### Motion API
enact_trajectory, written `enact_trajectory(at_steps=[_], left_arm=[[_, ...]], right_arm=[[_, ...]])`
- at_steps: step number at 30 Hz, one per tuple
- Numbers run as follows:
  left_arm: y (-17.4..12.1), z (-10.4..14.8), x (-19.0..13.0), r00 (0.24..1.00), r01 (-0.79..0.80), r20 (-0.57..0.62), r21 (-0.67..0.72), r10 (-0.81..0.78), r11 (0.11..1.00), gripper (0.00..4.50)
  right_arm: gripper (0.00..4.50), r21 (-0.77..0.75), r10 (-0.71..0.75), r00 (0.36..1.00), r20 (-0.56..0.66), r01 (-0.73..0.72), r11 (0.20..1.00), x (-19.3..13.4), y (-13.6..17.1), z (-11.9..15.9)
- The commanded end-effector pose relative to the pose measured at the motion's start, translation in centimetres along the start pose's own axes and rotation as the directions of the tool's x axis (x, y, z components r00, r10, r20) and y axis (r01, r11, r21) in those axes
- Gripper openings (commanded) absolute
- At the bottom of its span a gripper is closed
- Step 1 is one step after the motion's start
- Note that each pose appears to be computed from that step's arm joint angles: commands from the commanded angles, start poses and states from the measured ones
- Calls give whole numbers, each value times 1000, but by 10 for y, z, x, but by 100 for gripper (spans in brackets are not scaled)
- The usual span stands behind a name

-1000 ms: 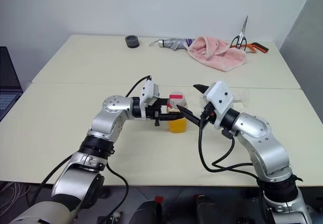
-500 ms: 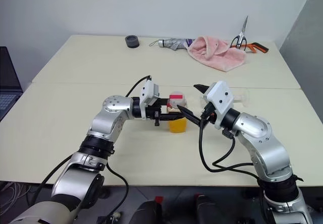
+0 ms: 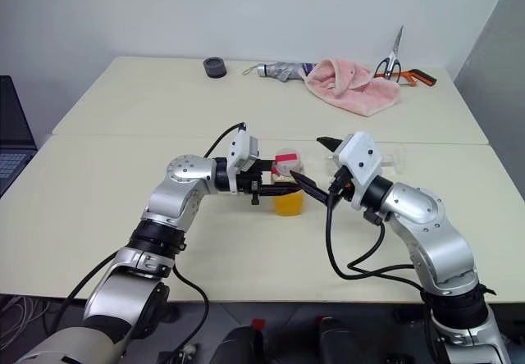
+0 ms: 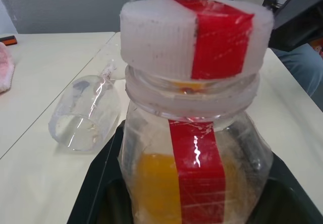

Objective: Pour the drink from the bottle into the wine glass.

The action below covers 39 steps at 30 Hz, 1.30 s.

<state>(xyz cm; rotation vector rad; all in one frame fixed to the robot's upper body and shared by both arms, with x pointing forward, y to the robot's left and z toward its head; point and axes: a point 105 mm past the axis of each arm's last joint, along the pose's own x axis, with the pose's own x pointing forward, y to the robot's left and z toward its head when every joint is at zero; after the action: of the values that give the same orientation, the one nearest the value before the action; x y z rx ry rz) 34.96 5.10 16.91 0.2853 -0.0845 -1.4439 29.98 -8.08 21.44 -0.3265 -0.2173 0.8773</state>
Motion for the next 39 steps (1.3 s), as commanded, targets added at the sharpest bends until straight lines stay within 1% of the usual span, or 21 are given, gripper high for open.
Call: enact_trajectory(at_steps=[1, 5, 11, 18, 22, 27, 30, 32, 36, 39], left_arm=[[2, 16, -1, 999, -3, 35, 66, 1, 998, 185], [2, 15, -1, 999, -5, 36, 65, 3, 998, 185], [3, 16, -1, 999, -10, 40, 65, 7, 998, 185], [2, 20, -1, 998, -4, 57, 60, 1, 998, 185], [0, 21, -1, 998, 0, 64, 57, -4, 998, 185], [-2, 24, -1, 997, 12, 75, 48, -16, 999, 185], [-4, 25, -1, 997, 21, 79, 44, -25, 999, 185], [-5, 25, -1, 996, 26, 80, 41, -29, 999, 185], [-6, 25, 0, 996, 38, 81, 40, -41, 998, 185], [-7, 25, 1, 996, 44, 77, 42, -47, 998, 185]], right_arm=[[426, -21, 10, 999, 45, -9, 1000, -4, 2, 13], [426, -12, 28, 999, 39, -28, 1000, -7, 3, 12], [426, 44, 102, 995, 10, -103, 994, -17, 9, 10], [426, 96, 93, 995, 24, -95, 991, -20, 3, 14], [426, 96, 91, 994, 54, -96, 991, -17, -1, 19], [426, 73, 155, 986, 54, -159, 985, -16, 3, 22], [426, 108, 173, 983, 69, -179, 978, -13, 3, 24], [450, 133, 179, 980, 88, -190, 973, -10, 3, 27], [450, 159, 177, 979, 105, -192, 969, -1, 2, 30], [450, 157, 191, 977, 92, -204, 966, 6, 4, 27]])
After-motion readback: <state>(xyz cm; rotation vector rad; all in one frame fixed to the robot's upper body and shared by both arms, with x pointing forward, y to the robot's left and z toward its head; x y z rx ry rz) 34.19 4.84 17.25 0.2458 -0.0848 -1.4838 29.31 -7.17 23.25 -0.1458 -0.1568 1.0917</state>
